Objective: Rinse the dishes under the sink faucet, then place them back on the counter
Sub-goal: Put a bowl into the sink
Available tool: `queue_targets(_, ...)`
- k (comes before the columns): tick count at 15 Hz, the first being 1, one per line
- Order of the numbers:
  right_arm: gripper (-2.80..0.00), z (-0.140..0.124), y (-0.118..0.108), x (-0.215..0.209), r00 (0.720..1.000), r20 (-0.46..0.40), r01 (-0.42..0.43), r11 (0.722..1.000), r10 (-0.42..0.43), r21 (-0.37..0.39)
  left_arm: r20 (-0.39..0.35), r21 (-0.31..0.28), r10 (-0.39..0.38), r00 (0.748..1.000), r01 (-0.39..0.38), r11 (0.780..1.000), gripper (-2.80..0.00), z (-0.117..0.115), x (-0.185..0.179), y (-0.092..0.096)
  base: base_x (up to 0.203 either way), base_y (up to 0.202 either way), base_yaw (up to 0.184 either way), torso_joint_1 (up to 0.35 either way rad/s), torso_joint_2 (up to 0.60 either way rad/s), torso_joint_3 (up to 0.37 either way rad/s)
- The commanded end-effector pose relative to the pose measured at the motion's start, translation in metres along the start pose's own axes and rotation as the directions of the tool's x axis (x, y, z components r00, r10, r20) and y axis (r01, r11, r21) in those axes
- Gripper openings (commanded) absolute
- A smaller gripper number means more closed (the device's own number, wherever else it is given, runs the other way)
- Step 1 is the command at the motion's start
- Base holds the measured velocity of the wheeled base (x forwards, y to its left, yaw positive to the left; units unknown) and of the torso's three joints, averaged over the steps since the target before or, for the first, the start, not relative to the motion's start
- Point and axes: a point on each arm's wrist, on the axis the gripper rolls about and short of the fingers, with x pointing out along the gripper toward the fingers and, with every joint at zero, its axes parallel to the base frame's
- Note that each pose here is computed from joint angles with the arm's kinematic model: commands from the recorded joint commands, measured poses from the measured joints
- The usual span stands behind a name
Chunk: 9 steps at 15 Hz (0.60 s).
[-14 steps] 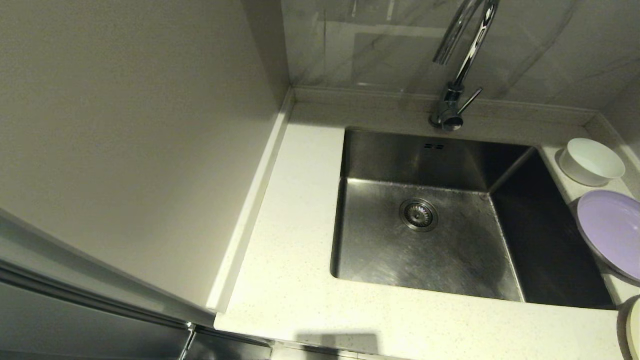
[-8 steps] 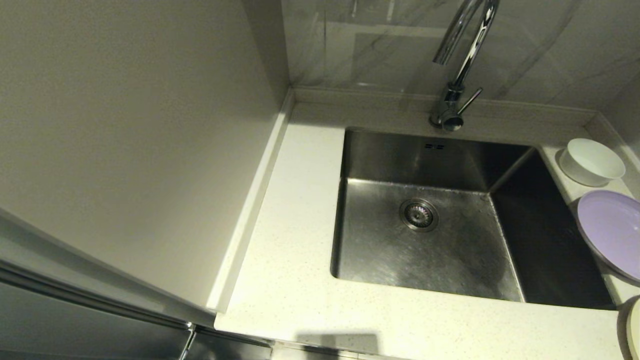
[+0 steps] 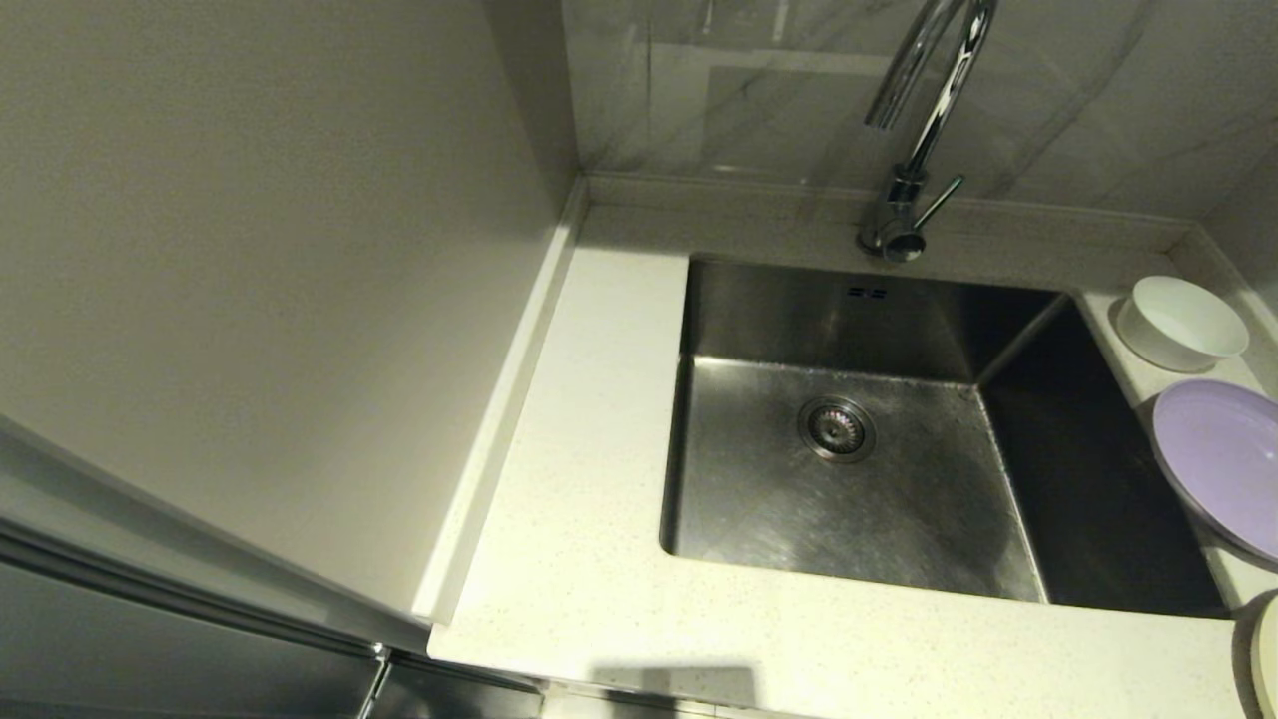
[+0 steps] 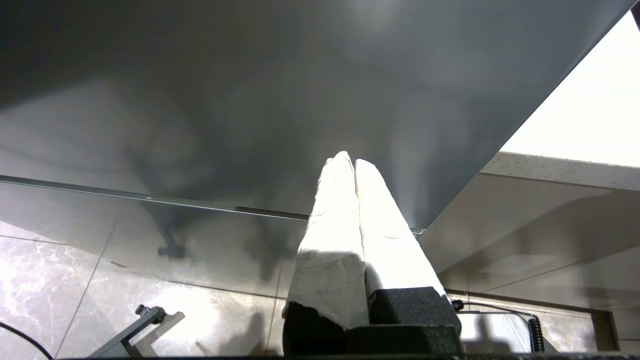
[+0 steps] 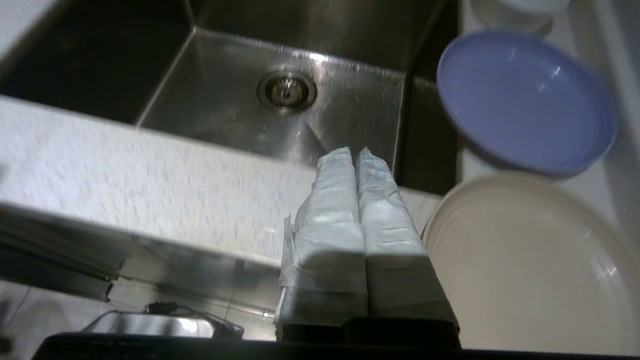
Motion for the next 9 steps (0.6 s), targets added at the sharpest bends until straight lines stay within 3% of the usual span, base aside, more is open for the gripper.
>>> queue_targets(1, -2.8, 0.057, -0.003, 0.019, 0.998, -0.066, -0.001, 1.0, 0.001, -0.004, 0.002, -0.001, 0.001, 1.0, -0.001, 1.0, -2.8, 0.0, 0.0, 0.0, 0.0, 0.0, 0.0, 0.0, 0.0, 0.0)
queue_targets(4, -2.8, 0.139, -0.009, 0.036, 0.985, -0.174, -0.005, 0.999, -0.003, -0.045, 0.002, -0.001, 0.001, 1.0, -0.001, 1.0, -2.8, 0.0, 0.0, 0.0, 0.0, 0.0, 0.0, 0.0, 0.0, 0.0)
queue_targets(6, -2.8, 0.179, -0.012, 0.045, 0.948, -0.319, -0.012, 0.994, -0.022, -0.105, 0.002, -0.001, 0.001, 1.0, -0.001, 1.0, -2.8, 0.0, 0.0, 0.0, 0.0, 0.0, 0.0, 0.0, 0.0, 0.0)
queue_targets(8, -2.8, 0.198, -0.016, 0.068, 0.846, -0.522, -0.016, 0.975, -0.105, -0.222, 0.002, -0.001, 0.001, 1.0, -0.001, 1.0, -2.8, 0.0, 0.0, 0.0, 0.0, 0.0, 0.0, 0.0, 0.0, 0.0)
queue_targets(9, -2.8, 0.203, -0.019, 0.08, 0.794, -0.584, -0.014, 0.954, -0.172, -0.3, 0.002, -0.001, 0.001, 1.0, -0.001, 1.0, -2.8, 0.0, 0.0, 0.0, 0.0, 0.0, 0.0, 0.0, 0.0, 0.0)
